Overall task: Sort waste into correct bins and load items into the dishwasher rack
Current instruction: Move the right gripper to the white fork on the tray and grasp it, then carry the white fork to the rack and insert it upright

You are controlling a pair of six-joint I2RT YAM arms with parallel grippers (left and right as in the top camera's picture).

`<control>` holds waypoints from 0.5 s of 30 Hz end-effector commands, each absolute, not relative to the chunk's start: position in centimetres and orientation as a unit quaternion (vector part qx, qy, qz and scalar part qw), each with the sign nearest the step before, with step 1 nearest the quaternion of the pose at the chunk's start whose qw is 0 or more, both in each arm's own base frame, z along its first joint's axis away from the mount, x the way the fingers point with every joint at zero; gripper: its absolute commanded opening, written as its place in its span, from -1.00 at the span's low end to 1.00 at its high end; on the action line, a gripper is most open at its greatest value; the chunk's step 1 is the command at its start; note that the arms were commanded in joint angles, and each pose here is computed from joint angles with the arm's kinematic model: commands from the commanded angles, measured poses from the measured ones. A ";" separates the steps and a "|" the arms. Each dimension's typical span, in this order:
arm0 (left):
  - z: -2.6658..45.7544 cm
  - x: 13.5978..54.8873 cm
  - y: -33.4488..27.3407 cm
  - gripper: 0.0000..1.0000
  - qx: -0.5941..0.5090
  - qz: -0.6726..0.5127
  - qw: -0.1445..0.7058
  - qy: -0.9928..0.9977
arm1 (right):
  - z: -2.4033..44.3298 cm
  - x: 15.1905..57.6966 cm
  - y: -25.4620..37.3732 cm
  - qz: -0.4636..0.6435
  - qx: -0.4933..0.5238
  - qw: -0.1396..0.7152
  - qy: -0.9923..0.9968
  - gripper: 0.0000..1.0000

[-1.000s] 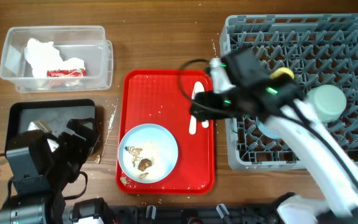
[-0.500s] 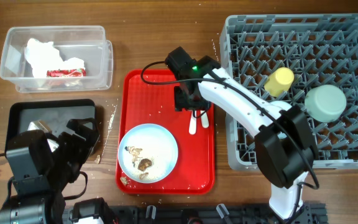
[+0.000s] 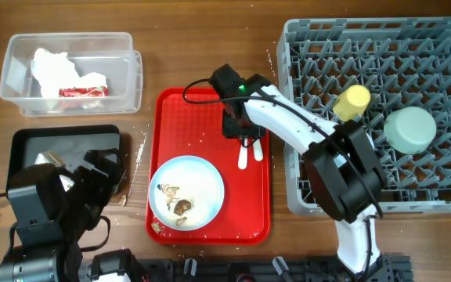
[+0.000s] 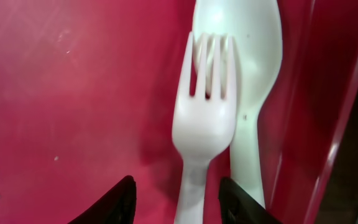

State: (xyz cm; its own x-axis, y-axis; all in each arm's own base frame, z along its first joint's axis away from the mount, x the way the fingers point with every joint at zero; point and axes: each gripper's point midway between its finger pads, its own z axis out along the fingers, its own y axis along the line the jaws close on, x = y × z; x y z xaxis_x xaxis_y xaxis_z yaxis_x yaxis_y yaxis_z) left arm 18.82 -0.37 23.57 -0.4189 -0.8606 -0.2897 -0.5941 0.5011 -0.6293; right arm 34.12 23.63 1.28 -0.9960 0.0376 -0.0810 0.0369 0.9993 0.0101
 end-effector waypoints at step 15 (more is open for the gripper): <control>23.7 18.8 -0.5 1.00 -0.442 -0.225 0.301 0.814 | -1.4 33.2 23.7 0.005 0.036 0.004 0.999 -0.78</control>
